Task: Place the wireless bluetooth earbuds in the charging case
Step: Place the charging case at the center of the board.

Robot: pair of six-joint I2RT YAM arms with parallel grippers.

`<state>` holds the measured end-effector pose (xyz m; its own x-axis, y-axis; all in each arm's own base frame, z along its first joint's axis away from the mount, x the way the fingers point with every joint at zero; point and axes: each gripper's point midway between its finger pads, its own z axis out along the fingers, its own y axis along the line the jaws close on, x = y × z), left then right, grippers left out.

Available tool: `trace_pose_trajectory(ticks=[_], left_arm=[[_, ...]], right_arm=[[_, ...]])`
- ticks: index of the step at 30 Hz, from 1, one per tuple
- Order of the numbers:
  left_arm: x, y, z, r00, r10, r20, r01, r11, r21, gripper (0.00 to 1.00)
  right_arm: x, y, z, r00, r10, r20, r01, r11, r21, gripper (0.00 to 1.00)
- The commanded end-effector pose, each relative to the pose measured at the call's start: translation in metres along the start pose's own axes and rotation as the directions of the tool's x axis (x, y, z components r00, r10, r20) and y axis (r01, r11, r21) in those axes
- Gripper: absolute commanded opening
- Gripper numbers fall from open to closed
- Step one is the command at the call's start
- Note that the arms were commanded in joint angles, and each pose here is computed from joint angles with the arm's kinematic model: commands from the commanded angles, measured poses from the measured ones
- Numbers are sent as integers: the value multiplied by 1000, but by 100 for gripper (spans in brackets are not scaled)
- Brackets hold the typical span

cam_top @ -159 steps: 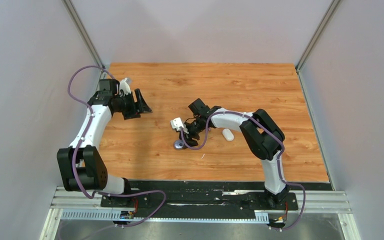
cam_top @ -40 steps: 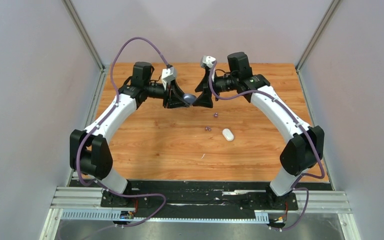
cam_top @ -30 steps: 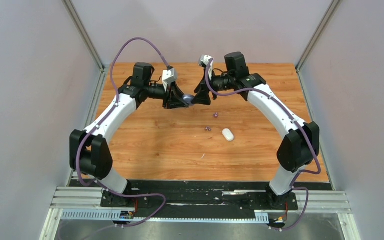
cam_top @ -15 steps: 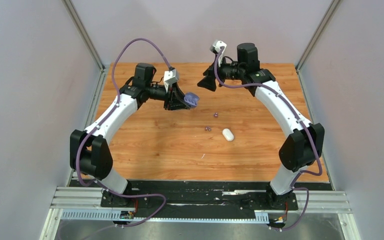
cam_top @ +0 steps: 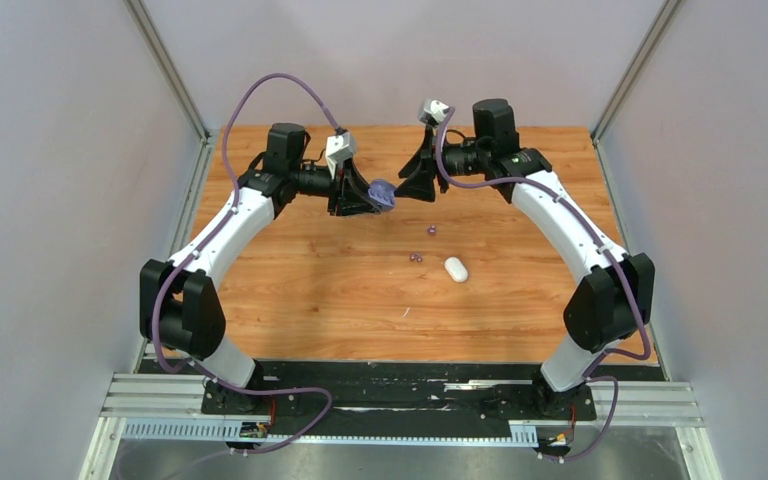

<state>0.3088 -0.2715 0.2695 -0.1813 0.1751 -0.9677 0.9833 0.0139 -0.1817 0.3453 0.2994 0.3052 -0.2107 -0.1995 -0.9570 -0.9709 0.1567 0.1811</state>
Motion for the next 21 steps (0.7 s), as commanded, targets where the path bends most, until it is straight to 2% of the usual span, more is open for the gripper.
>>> trace_pose_trajectory(ticks=[1,9,14,18,21], left_arm=[[-14,-9,-1,999,23,30,-24,999,32,0],[-13,-9,0,999,11,31,-12,999,39,0],[-13,-9,0,999,11,33,-12,999,43,0],[-13,-10,0,999,9,33,-11,999,47,0],[-13,-10,0,999,10,34,-11,999,49,0]], right_arm=[[-11,10,5,999,-32,25,34,997,-72,53],[-10,22,18,999,-29,21,31,990,-136,43],[-10,20,24,999,-24,22,27,988,-149,26],[-10,16,26,1000,-21,21,24,989,-143,17],[-9,14,27,1000,-22,19,24,989,-144,4]])
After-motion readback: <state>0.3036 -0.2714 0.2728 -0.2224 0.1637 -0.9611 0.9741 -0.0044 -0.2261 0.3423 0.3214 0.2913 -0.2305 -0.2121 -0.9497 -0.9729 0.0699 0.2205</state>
